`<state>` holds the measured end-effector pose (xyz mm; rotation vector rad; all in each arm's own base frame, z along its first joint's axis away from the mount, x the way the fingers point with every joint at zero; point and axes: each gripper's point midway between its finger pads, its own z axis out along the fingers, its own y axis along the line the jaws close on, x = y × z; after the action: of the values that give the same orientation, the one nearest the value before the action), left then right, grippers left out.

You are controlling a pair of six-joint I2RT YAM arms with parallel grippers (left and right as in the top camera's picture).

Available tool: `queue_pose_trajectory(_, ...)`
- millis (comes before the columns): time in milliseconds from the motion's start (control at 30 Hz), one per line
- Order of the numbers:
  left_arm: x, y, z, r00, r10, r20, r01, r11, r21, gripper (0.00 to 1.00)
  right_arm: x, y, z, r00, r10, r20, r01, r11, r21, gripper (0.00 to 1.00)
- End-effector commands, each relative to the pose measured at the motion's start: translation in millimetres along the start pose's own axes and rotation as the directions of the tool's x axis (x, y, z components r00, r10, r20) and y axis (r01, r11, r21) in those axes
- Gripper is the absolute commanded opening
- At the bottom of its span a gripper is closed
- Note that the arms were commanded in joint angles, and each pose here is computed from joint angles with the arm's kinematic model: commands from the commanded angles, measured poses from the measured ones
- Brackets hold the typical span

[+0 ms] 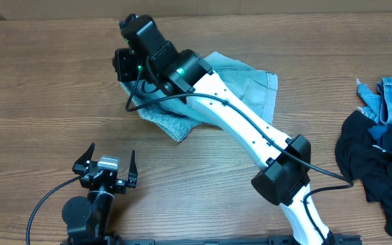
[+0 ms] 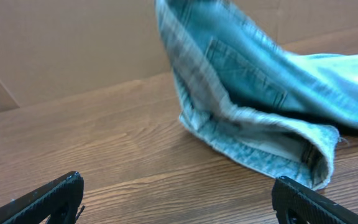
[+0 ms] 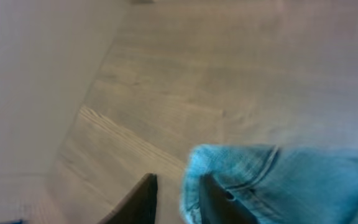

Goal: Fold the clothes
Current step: 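Lift the denim shorts and lay them onto the table center, then grasp the shorts' left end with the left gripper, right gripper the right end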

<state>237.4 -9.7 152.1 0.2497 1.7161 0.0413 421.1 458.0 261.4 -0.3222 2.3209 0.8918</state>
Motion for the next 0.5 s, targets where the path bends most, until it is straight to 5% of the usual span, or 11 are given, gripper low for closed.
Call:
queue_pose_trajectory(0, -1, 0, 0, 1.000, -0.004, 0.008, 0.004, 1.000, 0.001, 1.00, -36, 3, -32, 0.983, -0.163, 0.086, 0.166, 0.986, -0.026, 0.29)
queue_pose_trajectory(33, -1, 0, 0, 1.000, -0.004, 0.007, 0.004, 1.000, 0.000, 1.00, -33, 2, -32, 0.981, -0.184, 0.066, 0.187, 0.981, -0.041, 0.39)
queue_pose_trajectory(133, -6, -18, -1, 0.999, -0.019, 0.034, 0.015, 0.995, 0.102, 1.00, -10, -13, -35, 0.970, -0.237, -0.049, 0.236, 0.971, -0.030, 0.97)
queue_pose_trajectory(267, -17, -67, -15, 0.995, -0.064, 0.079, 0.028, 0.919, 0.393, 1.00, -9, -116, -68, 0.986, 0.118, -0.116, -0.084, 0.960, 0.268, 1.00)
queue_pose_trajectory(367, -27, -72, -20, 0.986, -0.155, 0.060, 0.114, 0.893, 0.435, 1.00, -2, -201, -109, 0.914, 0.391, -0.108, -0.306, 0.839, 0.451, 1.00)
queue_pose_trajectory(467, -57, -68, -30, 0.980, -0.167, 0.111, 0.103, 0.896, 0.432, 1.00, 7, -259, -148, 0.852, 0.516, -0.093, -0.384, 0.734, 0.560, 1.00)
